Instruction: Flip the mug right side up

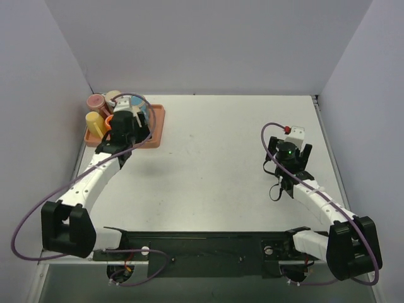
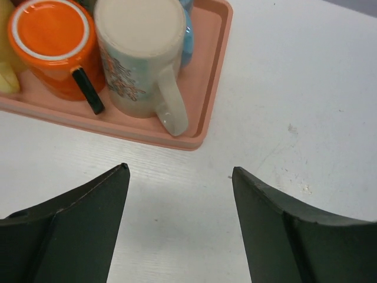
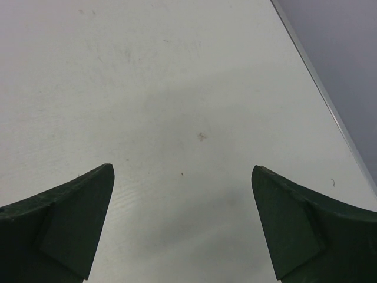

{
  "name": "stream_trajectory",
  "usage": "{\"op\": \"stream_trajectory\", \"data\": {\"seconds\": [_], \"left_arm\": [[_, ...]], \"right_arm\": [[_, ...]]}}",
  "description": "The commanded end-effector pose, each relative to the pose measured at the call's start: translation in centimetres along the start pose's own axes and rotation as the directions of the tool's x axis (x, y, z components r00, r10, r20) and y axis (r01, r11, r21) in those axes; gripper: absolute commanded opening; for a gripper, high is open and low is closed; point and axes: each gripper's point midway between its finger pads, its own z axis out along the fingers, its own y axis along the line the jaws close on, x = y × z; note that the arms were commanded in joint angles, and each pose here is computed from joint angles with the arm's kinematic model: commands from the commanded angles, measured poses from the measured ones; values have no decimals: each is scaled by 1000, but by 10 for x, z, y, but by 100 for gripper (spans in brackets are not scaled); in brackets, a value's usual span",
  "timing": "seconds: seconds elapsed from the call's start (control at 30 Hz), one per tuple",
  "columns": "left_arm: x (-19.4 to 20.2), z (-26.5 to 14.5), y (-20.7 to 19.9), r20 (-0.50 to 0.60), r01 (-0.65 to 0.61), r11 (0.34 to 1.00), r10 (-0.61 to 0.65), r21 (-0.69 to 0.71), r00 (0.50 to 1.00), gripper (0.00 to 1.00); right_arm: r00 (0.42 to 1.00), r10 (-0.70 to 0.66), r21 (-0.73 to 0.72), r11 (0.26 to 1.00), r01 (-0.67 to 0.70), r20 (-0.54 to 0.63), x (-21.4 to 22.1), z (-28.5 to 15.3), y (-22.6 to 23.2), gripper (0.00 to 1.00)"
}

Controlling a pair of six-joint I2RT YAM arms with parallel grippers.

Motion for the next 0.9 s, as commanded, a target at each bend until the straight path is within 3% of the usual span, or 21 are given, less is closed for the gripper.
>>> {"op": "stream_trajectory", "data": {"seconds": [0.0,0.23,0.5,0.63,0.87], "left_arm": [[11,9,-9,-22,73,972,-80,-223,997,79],[8,52,-1,34,93,901,-87,-424,996,67],[41,96,-1,-36,27,879,-51,-477,998,65],[36,109,3,4,16,866,-17,-499,1000,63],[43,121,5,-4,-11,862,11,-506,1000,38]], "right_arm": [[998,-50,79,995,54,-44,9,1,-14,96],[998,-43,66,997,46,-37,18,4,-11,96],[996,-62,66,996,66,-66,29,10,-8,95],[995,-69,53,996,73,-79,31,11,-4,95],[993,-83,44,995,87,-88,33,12,-1,94]]}}
